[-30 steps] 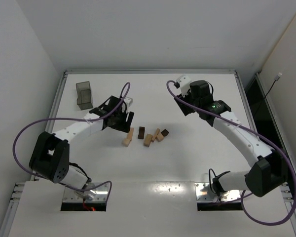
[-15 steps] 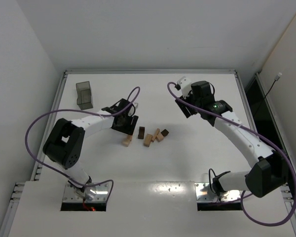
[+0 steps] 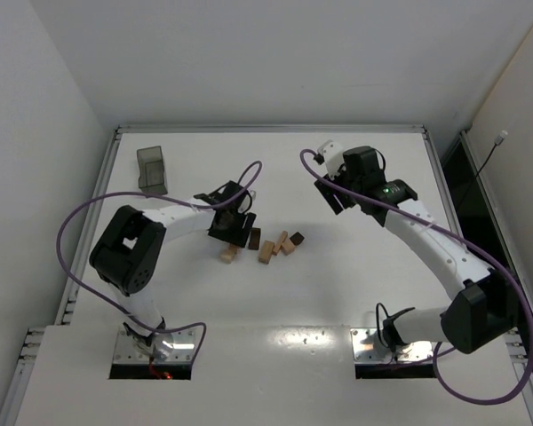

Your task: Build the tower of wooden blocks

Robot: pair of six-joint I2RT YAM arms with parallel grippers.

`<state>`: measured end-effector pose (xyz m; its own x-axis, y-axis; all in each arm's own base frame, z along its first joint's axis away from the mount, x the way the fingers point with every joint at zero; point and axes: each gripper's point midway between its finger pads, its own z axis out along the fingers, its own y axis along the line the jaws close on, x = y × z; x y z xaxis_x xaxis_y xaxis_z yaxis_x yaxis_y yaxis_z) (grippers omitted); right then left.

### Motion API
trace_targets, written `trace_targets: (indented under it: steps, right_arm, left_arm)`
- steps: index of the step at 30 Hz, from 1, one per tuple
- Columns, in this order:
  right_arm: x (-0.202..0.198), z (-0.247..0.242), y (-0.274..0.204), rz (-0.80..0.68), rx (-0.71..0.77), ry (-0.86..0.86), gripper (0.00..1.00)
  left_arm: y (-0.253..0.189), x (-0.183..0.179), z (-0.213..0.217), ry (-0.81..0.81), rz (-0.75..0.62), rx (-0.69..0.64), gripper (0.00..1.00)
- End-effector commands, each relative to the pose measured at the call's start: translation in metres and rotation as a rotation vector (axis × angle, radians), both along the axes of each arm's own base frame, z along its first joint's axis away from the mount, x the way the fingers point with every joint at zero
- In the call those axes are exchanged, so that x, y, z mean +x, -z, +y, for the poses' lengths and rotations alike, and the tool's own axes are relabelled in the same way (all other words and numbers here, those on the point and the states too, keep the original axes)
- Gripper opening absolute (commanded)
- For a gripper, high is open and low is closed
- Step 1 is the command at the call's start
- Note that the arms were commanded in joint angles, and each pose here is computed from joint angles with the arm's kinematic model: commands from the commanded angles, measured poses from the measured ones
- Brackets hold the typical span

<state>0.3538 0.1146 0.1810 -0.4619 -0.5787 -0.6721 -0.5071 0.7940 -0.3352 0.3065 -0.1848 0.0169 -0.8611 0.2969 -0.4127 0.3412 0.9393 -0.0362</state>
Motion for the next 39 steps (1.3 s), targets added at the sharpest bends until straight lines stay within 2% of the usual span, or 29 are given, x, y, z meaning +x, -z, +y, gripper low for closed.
trace_targets:
  steps: [1,6,9,10,12,14,15,18,21,22,23,27,32,39]
  right_arm:
    - [0.007,0.002,-0.011,-0.032,0.013,-0.007,0.63]
    - [0.008,0.001,-0.007,-0.019,0.022,0.002,0.63]
    - [0.008,0.001,-0.007,-0.019,0.022,0.002,0.63]
    - [0.008,0.001,-0.007,-0.019,0.022,0.002,0.63]
    - [0.008,0.001,-0.007,-0.019,0.022,0.002,0.63]
    - [0.009,-0.002,-0.007,-0.019,0.022,0.011,0.63]
    - [0.009,-0.002,-0.007,-0.019,0.022,0.011,0.63]
    - [0.008,-0.004,-0.012,-0.04,0.024,0.018,0.66]
    - [0.004,-0.006,-0.012,-0.049,0.027,0.018,0.86]
    - [0.003,-0.007,-0.008,-0.04,0.024,0.018,0.95]
    - [0.003,-0.007,-0.008,-0.04,0.024,0.018,1.0]
    - [0.005,-0.013,-0.013,-0.062,0.019,0.042,1.0]
    - [0.005,-0.027,-0.017,-0.076,0.016,0.081,1.0]
    - [0.011,-0.046,-0.029,-0.114,0.024,0.149,1.0]
  left_arm:
    - [-0.007,0.009,-0.012,-0.001,-0.027,-0.028,0.58]
    - [0.003,0.009,-0.006,-0.023,-0.019,0.009,0.42]
    - [0.003,0.011,-0.007,-0.023,-0.018,0.009,0.29]
    - [0.007,0.011,-0.006,-0.015,-0.011,0.018,0.21]
    - [0.008,0.013,-0.007,-0.015,-0.01,0.019,0.15]
    - [0.007,0.022,-0.009,-0.012,-0.02,0.037,0.02]
    - [0.003,0.027,-0.01,-0.017,-0.036,0.037,0.0]
    - [-0.017,0.049,-0.016,0.027,-0.114,0.047,0.0]
    - [-0.022,0.078,-0.019,0.08,-0.177,0.105,0.0]
    - [-0.022,0.084,-0.022,0.1,-0.185,0.113,0.0]
    - [-0.029,0.098,-0.026,0.105,-0.221,0.122,0.0]
    - [-0.017,0.117,-0.038,0.208,-0.231,0.146,0.0]
    - [0.005,0.101,-0.054,0.313,-0.149,0.126,0.0]
    - [0.026,0.034,-0.072,0.385,-0.027,0.053,0.0]
